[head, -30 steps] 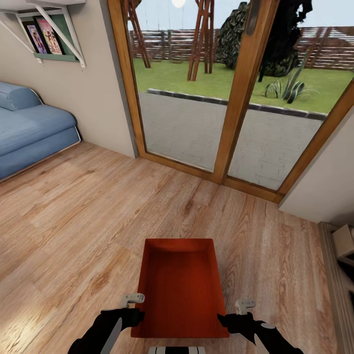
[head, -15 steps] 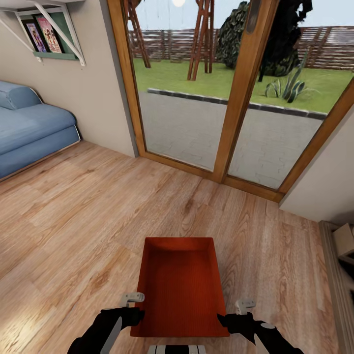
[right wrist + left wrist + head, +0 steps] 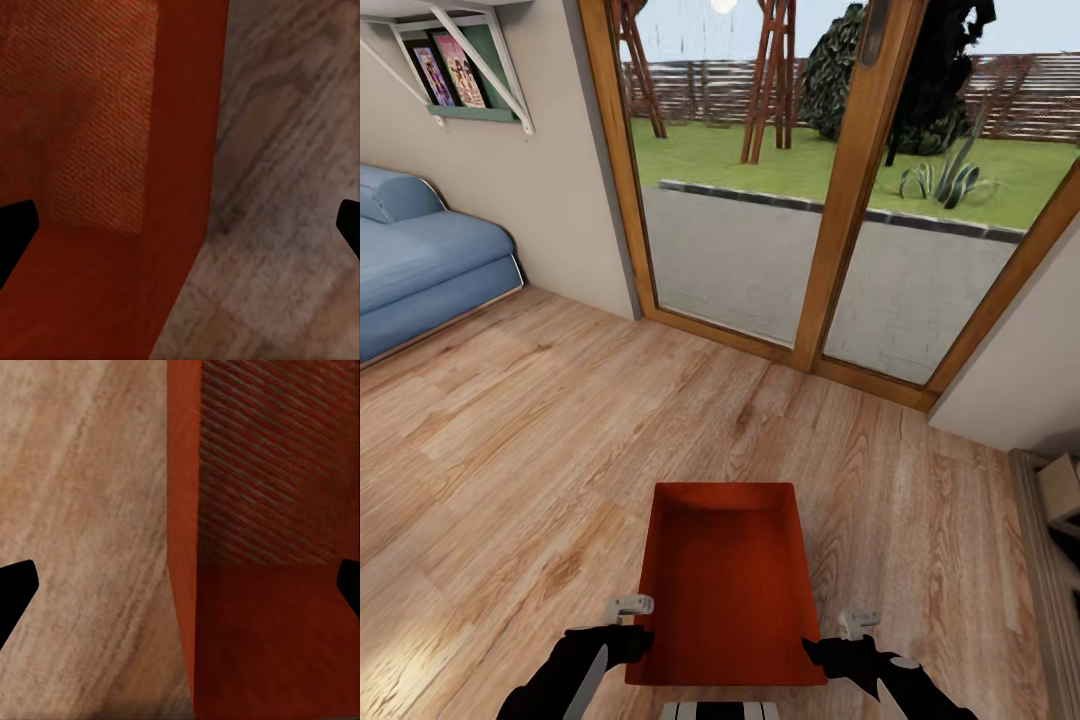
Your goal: Move the two storage containers from the living room to the garage. In the garage, place one container on the floor and stack the other container on top of it (either order is fine).
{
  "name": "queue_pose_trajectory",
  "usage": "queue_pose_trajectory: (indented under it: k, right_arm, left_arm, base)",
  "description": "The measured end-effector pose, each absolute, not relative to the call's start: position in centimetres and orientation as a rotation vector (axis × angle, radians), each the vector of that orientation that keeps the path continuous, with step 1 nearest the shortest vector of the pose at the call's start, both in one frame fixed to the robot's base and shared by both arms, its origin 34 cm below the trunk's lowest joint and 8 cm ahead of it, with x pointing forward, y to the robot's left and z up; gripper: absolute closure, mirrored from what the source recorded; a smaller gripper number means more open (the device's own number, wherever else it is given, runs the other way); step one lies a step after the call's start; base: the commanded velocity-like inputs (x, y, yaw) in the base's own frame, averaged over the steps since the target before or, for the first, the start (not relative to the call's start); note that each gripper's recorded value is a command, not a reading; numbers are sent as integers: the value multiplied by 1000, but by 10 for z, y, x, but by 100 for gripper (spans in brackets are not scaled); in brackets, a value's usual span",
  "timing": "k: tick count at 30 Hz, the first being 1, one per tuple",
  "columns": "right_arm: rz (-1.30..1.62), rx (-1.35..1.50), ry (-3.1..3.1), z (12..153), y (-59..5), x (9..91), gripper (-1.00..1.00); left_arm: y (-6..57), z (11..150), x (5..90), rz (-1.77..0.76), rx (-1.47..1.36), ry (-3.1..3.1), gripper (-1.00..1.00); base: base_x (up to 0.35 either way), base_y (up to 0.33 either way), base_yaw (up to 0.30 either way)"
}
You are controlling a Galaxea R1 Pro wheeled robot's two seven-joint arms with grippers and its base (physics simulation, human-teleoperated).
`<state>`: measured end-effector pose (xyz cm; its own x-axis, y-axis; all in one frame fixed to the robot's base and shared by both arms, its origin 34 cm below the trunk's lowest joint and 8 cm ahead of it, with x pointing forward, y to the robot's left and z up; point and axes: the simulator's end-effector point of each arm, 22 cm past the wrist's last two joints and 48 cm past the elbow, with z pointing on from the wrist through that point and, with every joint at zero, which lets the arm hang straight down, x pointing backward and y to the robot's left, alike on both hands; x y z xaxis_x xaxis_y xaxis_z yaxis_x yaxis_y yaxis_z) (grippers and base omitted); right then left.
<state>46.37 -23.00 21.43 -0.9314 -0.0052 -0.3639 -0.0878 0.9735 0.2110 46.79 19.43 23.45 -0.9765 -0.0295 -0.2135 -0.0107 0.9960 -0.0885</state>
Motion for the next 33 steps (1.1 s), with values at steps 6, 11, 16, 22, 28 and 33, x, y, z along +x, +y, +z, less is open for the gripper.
queue_pose_trajectory:
  k: [6, 11, 16, 22, 28, 33]
  right_arm:
    - [315, -67, 2753, 205, -230, 462, -100]
    - [316, -64, 2752, 203, -230, 461, -100]
    - [317, -63, 2752, 203, -230, 461, -100]
    - [317, -64, 2752, 201, -230, 461, -100]
    - [317, -66, 2753, 194, -230, 459, -100]
    - [317, -66, 2753, 194, -229, 459, -100]
  left_arm:
    - [194, 225, 465, -126, -26, 2924, -100]
    - [194, 223, 464, -128, -28, 2925, -100]
    - [194, 223, 464, -128, -28, 2925, -100]
    - [194, 221, 464, -128, -28, 2924, -100]
    - [193, 214, 462, -130, -29, 2924, -100]
    - [193, 214, 462, -131, -30, 2924, -100]
  base:
    - [0, 0, 0]
    - [0, 0, 0]
    - [0, 0, 0]
    - [0, 0, 0]
    - [0, 0, 0]
    - [0, 0, 0]
